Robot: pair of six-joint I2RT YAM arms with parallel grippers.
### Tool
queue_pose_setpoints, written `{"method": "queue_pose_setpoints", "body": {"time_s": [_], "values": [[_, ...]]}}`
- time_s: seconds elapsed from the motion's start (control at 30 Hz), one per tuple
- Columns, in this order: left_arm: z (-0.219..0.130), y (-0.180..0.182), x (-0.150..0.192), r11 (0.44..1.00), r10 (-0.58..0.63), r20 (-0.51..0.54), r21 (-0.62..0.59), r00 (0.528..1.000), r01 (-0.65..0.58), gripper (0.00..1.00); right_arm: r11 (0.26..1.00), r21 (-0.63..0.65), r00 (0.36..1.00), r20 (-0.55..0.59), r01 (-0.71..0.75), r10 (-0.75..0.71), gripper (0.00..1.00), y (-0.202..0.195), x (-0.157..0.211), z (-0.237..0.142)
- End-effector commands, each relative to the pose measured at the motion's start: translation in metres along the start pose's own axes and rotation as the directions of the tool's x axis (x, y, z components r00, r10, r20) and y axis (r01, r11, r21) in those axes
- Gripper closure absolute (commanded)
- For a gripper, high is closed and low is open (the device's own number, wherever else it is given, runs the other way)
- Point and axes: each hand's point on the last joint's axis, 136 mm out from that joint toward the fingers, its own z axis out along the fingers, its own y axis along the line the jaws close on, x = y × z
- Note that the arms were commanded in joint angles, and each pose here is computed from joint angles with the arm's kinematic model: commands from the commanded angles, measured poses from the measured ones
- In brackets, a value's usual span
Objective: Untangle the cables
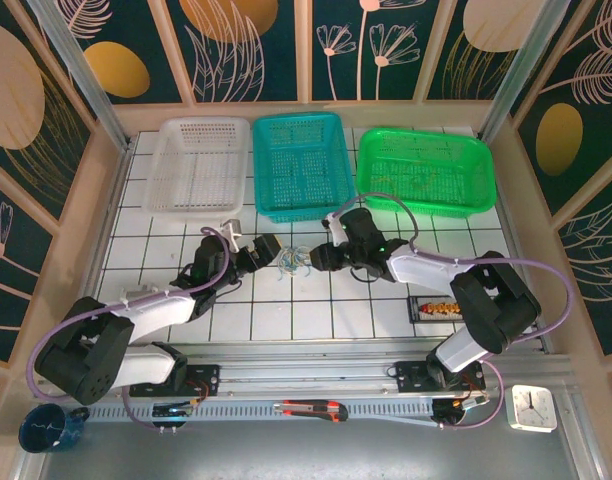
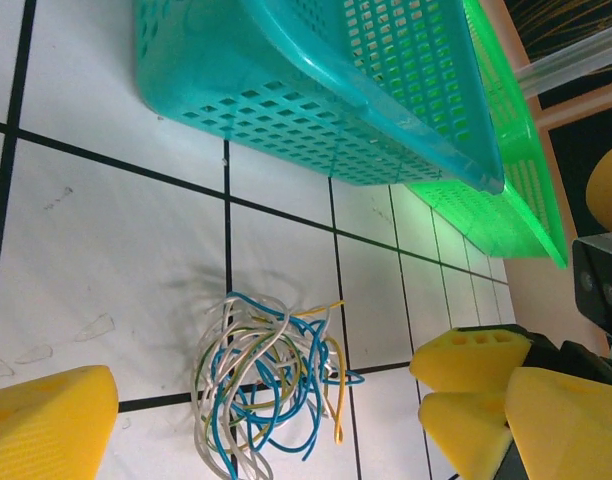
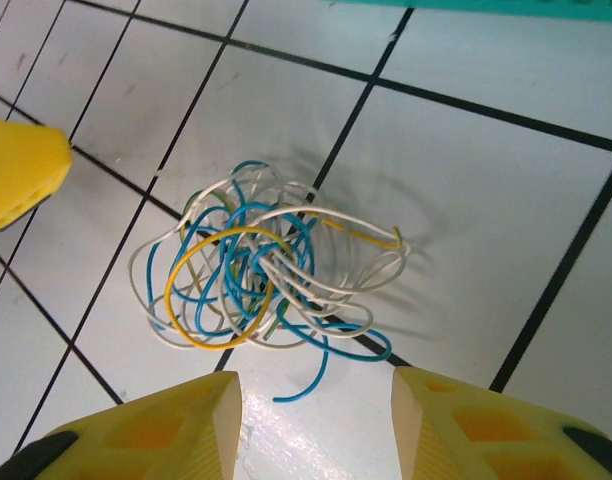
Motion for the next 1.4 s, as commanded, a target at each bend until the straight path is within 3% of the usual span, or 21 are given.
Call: {"method": "queue_pose_setpoints", "body": {"time_s": [0.0, 0.33, 0.67, 0.83, 1.03, 1.37], "values": [[0.003, -0.016, -0.009, 0.998, 0.02, 0.003, 0.053, 1.0, -0.02, 0.01, 0.996, -0.046, 0.997, -0.004, 0.077, -0.077, 0.55, 0.006, 0.007, 0.001], [0.008, -0.02, -0.008, 0.998, 0.011, -0.015, 0.064, 1.0, -0.01, 0.01, 0.993, -0.016, 0.993, -0.005, 0.118, -0.118, 0.54, -0.004, 0.006, 0.015], [0.01, -0.02, -0.007, 0.998, -0.001, -0.023, 0.069, 1.0, 0.003, 0.01, 0.992, -0.04, 0.992, -0.018, 0.123, -0.124, 0.6, -0.008, -0.004, 0.034], [0.011, -0.02, -0.006, 0.997, -0.004, -0.026, 0.071, 1.0, 0.006, 0.01, 0.99, -0.065, 0.992, -0.033, 0.122, -0.125, 0.68, -0.005, -0.002, 0.038], [0.012, -0.021, -0.006, 0.997, -0.007, -0.027, 0.077, 1.0, 0.009, 0.01, 0.987, -0.12, 0.993, -0.037, 0.111, -0.116, 1.0, 0.006, 0.003, 0.03], [0.013, -0.016, -0.004, 0.998, 0.035, -0.033, 0.054, 0.999, -0.033, 0.01, 0.963, -0.253, 0.996, 0.031, 0.093, -0.088, 1.0, 0.051, -0.007, -0.011]]}}
